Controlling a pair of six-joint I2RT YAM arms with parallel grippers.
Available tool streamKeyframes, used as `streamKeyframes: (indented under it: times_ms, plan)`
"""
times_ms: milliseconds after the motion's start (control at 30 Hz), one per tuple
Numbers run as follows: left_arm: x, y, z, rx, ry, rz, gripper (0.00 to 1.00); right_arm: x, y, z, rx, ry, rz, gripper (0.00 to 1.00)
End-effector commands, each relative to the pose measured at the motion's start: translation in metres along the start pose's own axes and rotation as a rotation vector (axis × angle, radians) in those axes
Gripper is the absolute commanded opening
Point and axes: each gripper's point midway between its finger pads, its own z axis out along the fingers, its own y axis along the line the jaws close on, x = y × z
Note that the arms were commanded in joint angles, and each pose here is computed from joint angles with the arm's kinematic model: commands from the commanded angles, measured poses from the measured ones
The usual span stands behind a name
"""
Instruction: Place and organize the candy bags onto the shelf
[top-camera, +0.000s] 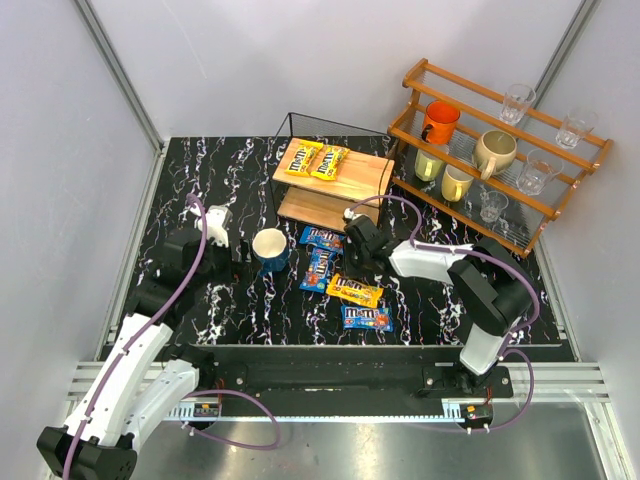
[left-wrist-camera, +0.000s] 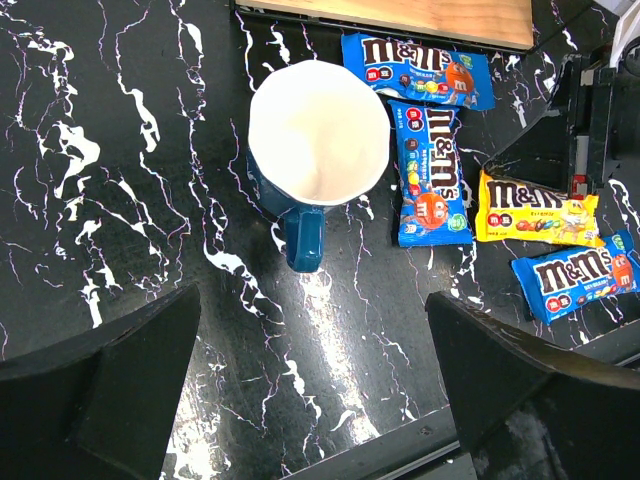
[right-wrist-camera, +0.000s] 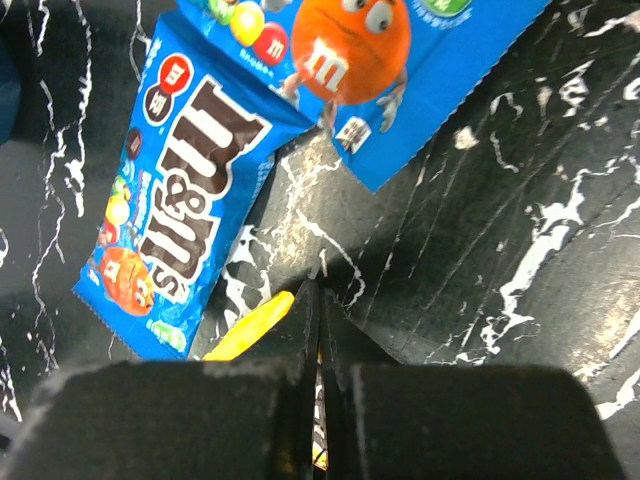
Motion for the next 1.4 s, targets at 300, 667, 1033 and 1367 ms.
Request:
streamKeyframes:
  times_ms: [300,667,1033,1367]
  plan:
    - [-0.012,-0.002,-0.001,-0.002,-0.044,0.003,0.99,0.060,-0.014,-0.014,-0.037,0.172,-0.053,0.00]
    - [-0.012,-0.002,-0.002,0.000,-0.047,0.005,0.99,0.065,0.003,-0.022,-0.153,0.195,-0.126,0.00]
    - [-0.013,-0.003,-0.002,0.003,-0.050,0.007,0.99,0.070,0.025,-0.030,-0.263,0.221,-0.208,0.00]
    - [-0.013,-0.004,-0.003,0.003,-0.050,0.008,0.99,0.045,0.048,-0.052,-0.317,0.095,-0.204,0.05]
